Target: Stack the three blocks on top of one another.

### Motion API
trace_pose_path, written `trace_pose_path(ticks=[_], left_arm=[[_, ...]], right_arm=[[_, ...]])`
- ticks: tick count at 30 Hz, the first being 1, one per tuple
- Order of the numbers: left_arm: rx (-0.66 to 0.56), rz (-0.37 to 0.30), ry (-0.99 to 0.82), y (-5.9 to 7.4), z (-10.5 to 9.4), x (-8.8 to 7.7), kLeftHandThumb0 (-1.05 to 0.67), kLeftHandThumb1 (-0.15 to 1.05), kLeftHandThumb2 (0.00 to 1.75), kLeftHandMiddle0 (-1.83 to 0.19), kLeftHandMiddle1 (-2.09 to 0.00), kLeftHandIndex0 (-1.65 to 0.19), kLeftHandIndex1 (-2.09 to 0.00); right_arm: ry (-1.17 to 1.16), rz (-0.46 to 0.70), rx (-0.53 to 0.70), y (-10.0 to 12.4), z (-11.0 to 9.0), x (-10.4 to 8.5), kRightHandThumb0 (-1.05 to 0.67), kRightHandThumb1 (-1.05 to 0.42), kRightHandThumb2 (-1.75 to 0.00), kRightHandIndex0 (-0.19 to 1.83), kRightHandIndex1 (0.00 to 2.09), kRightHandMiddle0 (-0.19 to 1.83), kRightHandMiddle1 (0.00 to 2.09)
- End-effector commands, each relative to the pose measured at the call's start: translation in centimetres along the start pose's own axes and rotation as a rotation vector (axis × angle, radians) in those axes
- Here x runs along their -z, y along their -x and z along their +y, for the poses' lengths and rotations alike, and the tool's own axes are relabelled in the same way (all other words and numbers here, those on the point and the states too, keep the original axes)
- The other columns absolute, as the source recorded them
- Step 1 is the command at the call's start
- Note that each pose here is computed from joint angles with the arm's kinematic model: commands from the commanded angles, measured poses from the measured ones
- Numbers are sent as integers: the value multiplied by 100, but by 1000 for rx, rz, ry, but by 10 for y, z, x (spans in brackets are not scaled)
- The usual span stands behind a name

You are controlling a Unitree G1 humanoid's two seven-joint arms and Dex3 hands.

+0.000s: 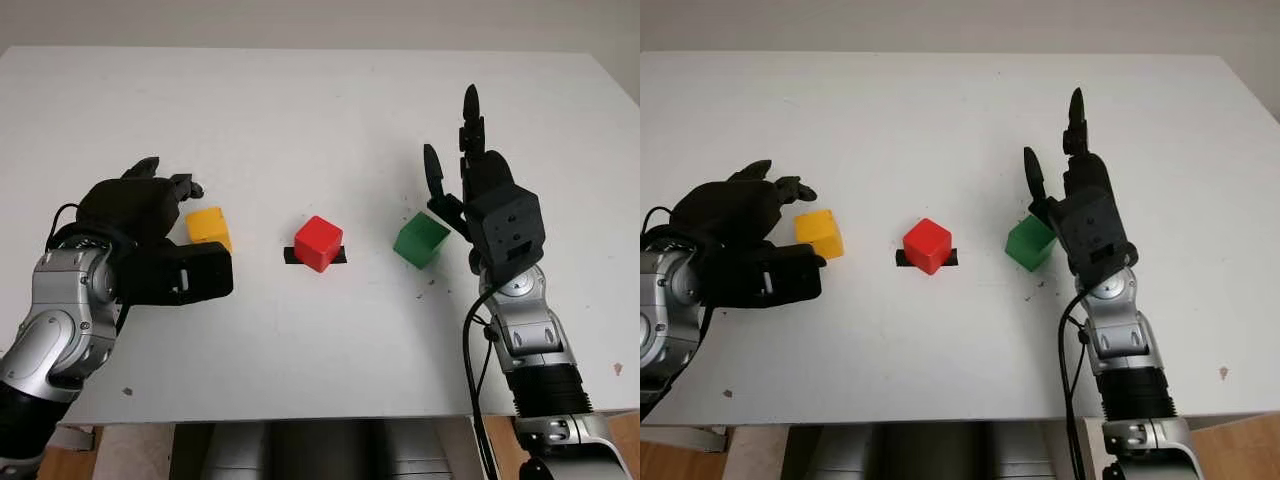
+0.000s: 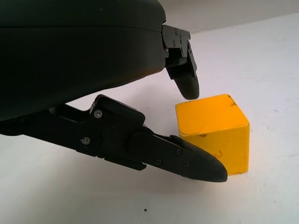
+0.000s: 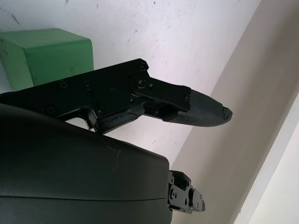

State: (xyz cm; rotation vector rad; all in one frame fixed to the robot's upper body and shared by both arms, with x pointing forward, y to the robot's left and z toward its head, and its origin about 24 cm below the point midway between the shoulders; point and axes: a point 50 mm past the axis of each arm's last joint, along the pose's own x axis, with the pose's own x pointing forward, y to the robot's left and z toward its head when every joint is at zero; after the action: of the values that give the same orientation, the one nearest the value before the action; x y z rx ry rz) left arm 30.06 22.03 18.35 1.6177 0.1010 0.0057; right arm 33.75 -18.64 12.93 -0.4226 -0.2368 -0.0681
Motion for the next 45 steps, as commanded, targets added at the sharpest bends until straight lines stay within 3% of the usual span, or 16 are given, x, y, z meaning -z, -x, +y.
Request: trace_pose_path(ticks=[1, 6, 16, 24, 26, 29, 31, 37, 45], left_arm=[[-15, -7, -13, 0, -2, -2, -67, 104, 6, -2, -6, 12, -137], [-29, -9, -45, 0, -6, -3, -54, 105, 9, -10, -6, -11, -112], [-8, -65, 49, -2, -12, -4, -54, 105, 14, -19, -7, -4, -142], [13, -75, 69, -4, -21, -4, -62, 105, 11, -18, -5, -2, -127], [5, -75, 82, -4, -22, -4, -56, 105, 11, -18, -5, -5, -126], [-48, -89, 89, -4, -24, -4, -38, 105, 20, -24, -7, -3, -147], [-86, -97, 98, -3, -23, -3, -33, 105, 22, -27, -8, -3, -151], [-169, -125, 106, 2, -10, -5, -33, 105, 17, -32, -9, -8, -154], [-211, -201, 176, 10, 33, -8, -40, 105, 13, -30, -6, -10, -166]], right_arm=[[-6, -22, 5, 2, -1, -2, -64, -105, -71, -19, 1, -19, 2], [-38, -24, 7, 2, -1, -3, -63, -105, -69, -19, 0, -19, 2], [-51, -31, 16, 0, -3, -6, -66, -105, -68, -19, 0, -19, 1], [-44, -36, 31, -2, -5, -8, -66, -105, -66, -19, 1, -19, 4], [-51, -37, 29, -3, -6, -8, -66, -105, -66, -19, 1, -19, 4], [-49, -43, 34, -3, -6, -8, -66, -105, -65, -19, 1, -19, 3], [-42, -37, 32, -3, -6, -8, -66, -105, -65, -18, 2, -18, 3], [-21, -42, 30, -1, -5, -8, -65, -105, -65, -18, 3, -17, 5], [0, -44, 23, 0, -3, -7, -61, -105, -64, -19, 3, -17, 5]])
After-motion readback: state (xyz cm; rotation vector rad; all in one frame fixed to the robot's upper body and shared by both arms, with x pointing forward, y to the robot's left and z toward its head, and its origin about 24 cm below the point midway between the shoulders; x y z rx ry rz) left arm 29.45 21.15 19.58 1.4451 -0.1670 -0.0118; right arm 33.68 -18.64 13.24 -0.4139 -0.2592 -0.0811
